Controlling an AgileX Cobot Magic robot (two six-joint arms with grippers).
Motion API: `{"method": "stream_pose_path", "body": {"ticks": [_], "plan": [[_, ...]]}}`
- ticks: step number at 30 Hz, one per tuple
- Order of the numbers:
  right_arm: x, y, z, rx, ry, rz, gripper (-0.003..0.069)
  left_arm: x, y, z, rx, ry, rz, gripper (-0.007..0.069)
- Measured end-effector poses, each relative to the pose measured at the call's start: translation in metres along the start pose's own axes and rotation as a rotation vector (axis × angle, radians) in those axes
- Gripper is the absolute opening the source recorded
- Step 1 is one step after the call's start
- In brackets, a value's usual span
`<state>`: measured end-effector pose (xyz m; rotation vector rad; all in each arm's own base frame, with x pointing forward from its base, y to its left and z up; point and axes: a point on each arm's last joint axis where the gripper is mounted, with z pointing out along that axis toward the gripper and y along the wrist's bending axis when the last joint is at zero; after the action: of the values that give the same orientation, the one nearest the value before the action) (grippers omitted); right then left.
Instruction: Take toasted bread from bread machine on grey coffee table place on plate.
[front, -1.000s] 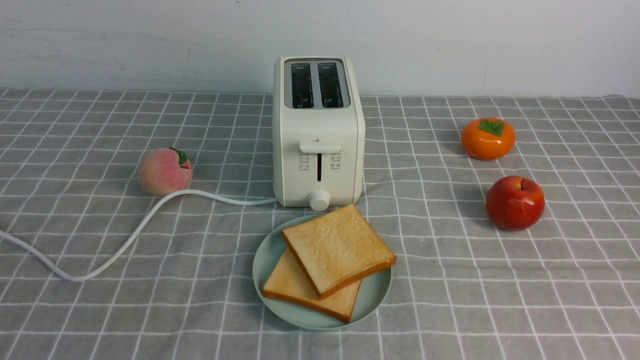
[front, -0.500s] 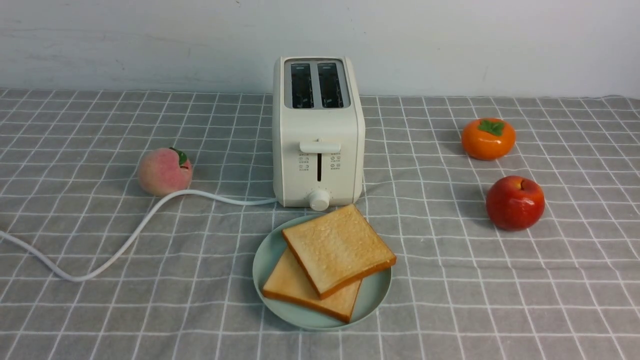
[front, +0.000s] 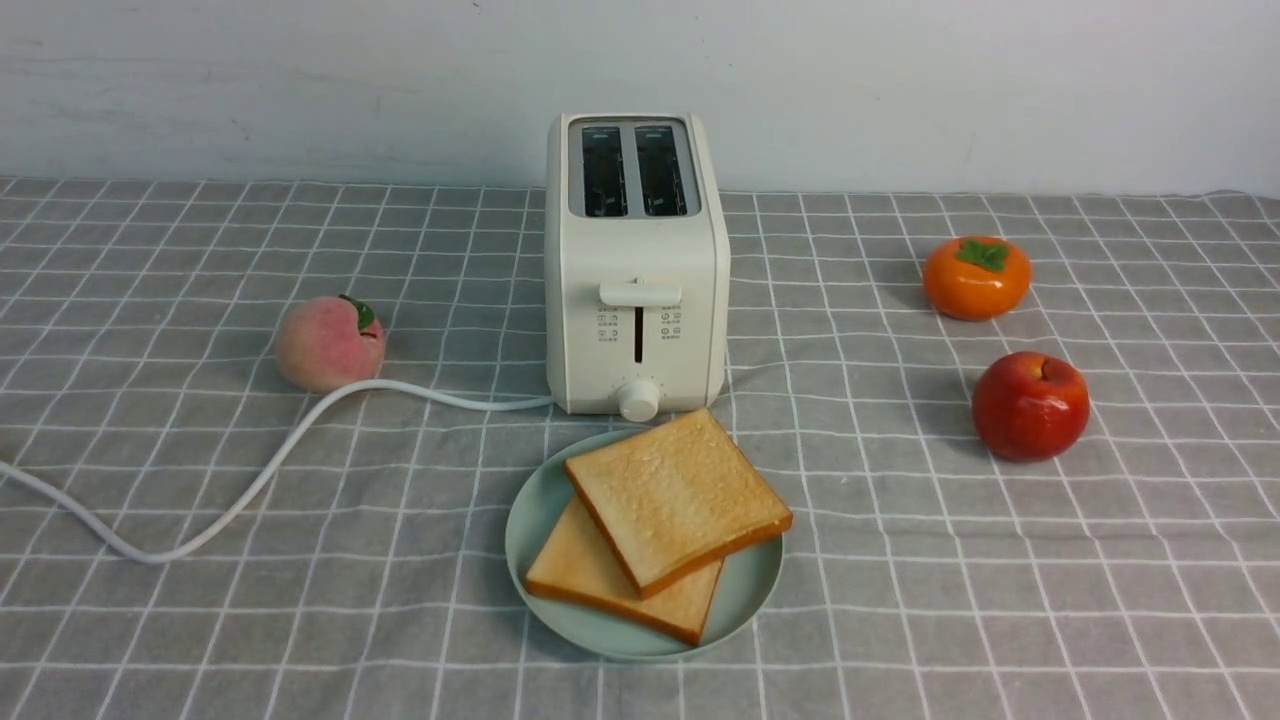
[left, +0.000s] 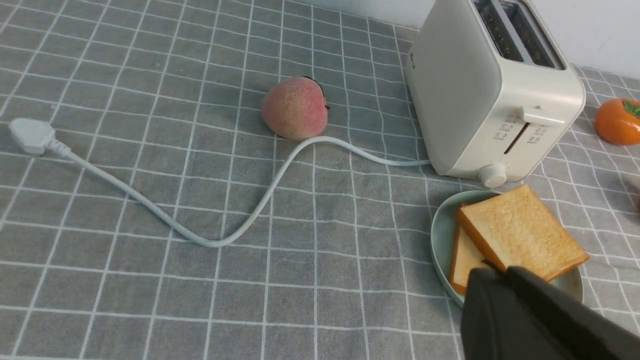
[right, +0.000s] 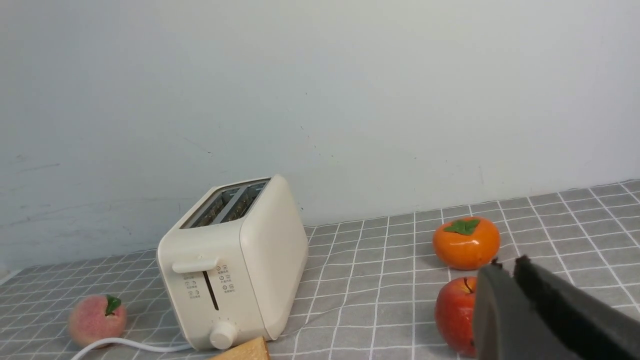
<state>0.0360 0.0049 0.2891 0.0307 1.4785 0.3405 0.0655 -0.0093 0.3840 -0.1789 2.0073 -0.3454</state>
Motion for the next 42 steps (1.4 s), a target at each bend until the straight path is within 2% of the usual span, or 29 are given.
{"method": "stream_pose_path", "body": {"ticks": [5, 9, 11, 12, 15, 17, 21, 26, 42], "plan": [[0.0, 0.0, 0.0, 0.0, 0.0, 0.0, 0.0048, 0.01, 0.002, 0.0, 0.063, -0.077, 0.031, 0.0001], [0.0, 0.0, 0.0, 0.0, 0.0, 0.0, 0.0055, 0.043, 0.012, 0.008, 0.122, -0.225, 0.068, 0.0003], [0.0, 0.0, 0.0, 0.0, 0.0, 0.0, 0.0059, 0.075, 0.026, 0.019, 0.084, -0.308, 0.046, 0.0005], [0.0, 0.0, 0.0, 0.0, 0.0, 0.0, 0.0059, 0.078, 0.027, 0.02, 0.087, -0.311, 0.045, 0.0006], [0.0, 0.0, 0.0, 0.0, 0.0, 0.0, 0.0064, 0.127, 0.05, 0.041, -0.002, -0.361, 0.001, 0.0011], [0.0, 0.0, 0.0, 0.0, 0.0, 0.0, 0.0068, 0.155, 0.062, 0.059, -0.035, -0.3, -0.014, 0.0014], [0.0, 0.0, 0.0, -0.001, -0.003, 0.0, 0.0074, 0.185, 0.072, 0.076, -0.059, -0.158, -0.031, 0.0018], [0.0, 0.0, 0.0, 0.0, 0.0, 0.0, 0.008, 0.189, 0.071, 0.077, -0.028, -0.124, -0.009, 0.0021], [0.0, 0.0, 0.0, 0.0, -0.001, 0.0, 0.0095, 0.189, 0.071, 0.077, -0.025, -0.124, -0.011, 0.0037]]}}
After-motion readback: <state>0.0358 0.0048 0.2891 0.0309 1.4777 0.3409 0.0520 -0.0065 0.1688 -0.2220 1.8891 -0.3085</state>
